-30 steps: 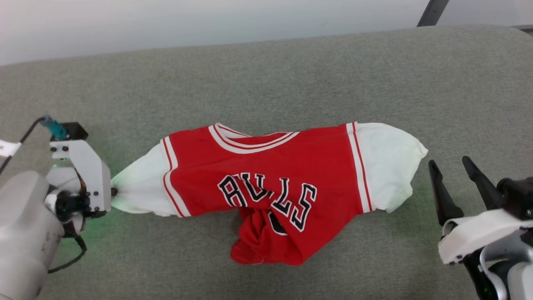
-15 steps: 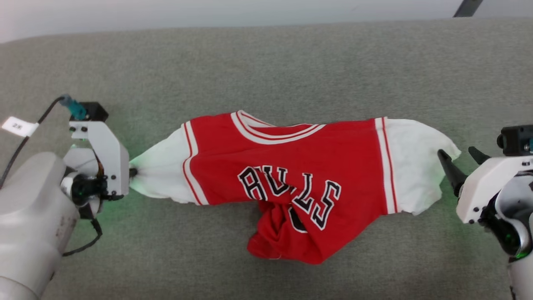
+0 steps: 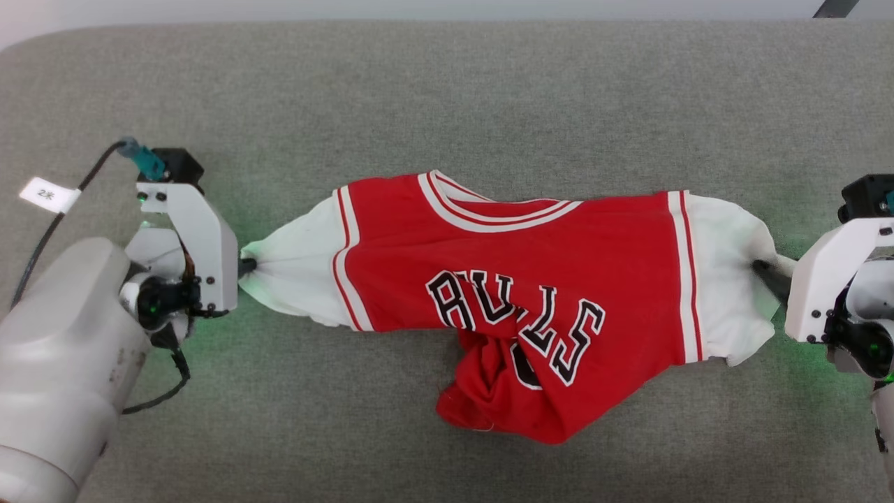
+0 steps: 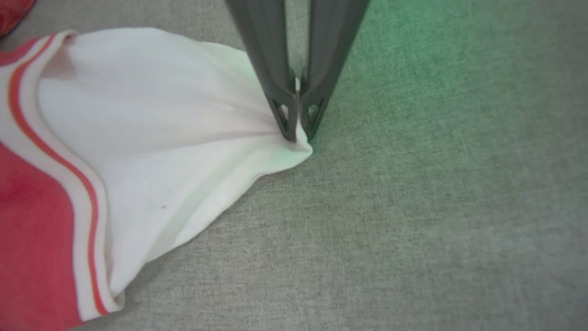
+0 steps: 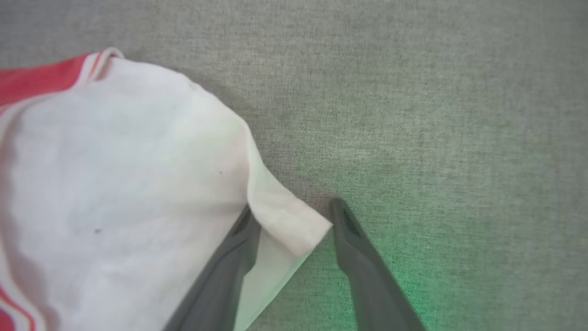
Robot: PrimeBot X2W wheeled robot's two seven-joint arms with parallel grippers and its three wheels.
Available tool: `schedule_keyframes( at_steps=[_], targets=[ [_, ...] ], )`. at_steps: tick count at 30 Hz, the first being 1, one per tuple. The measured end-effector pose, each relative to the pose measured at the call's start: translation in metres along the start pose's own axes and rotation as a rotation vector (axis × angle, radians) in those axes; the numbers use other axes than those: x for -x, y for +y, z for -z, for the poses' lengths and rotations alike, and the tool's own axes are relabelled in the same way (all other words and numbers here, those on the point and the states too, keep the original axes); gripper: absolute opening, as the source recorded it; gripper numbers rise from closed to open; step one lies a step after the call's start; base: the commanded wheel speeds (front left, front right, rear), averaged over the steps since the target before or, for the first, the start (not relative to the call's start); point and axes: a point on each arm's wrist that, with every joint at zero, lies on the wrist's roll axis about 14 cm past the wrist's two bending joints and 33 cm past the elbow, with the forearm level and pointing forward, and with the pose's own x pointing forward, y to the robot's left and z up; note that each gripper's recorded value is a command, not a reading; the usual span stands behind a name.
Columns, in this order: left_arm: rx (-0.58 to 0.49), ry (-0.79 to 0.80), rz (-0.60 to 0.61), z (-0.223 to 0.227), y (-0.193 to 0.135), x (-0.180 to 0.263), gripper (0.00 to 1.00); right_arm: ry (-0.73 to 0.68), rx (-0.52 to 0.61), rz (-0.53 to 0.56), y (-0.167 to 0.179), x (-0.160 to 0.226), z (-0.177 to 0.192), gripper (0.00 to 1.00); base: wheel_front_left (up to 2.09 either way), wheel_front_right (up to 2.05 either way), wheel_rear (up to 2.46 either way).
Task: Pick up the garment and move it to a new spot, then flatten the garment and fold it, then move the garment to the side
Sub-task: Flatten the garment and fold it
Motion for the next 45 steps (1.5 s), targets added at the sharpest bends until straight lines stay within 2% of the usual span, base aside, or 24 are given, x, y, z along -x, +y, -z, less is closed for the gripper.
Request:
schedule_keyframes(
  at_steps=[6,9,16,22,30,37,45],
  targets=[
    [-0.003,-0.029,-0.007,-0.009,-0.001,0.010,0.00,0.013,-0.024,-0.024,0.005,0.006,-0.010,0.00,0.00,0.00,0.00],
    [-0.011,-0.082,-0.006,-0.027,-0.005,0.021,0.00,-0.038,-0.035,-0.050,0.012,0.015,-0.029,0.00,0.00,0.00,0.00],
    [-0.054,-0.323,0.001,-0.101,-0.021,0.078,0.00,-0.287,-0.045,-0.126,0.039,0.059,-0.111,0.00,0.00,0.00,0.00],
    [-0.127,-0.569,0.003,-0.160,-0.043,0.150,0.00,-0.552,-0.003,-0.157,0.059,0.120,-0.181,0.00,0.00,0.00,0.00],
    [-0.208,-0.882,-0.014,-0.210,-0.071,0.258,0.00,-0.878,0.081,-0.186,0.091,0.209,-0.247,0.00,0.00,0.00,0.00],
    [-0.231,-1.070,-0.043,-0.227,-0.078,0.335,0.00,-1.049,0.113,-0.200,0.107,0.265,-0.279,0.00,0.00,0.00,0.00],
    [-0.236,-1.109,-0.061,-0.232,-0.077,0.350,0.00,-1.076,0.124,-0.203,0.114,0.267,-0.292,0.00,0.00,0.00,0.00]
  ],
)
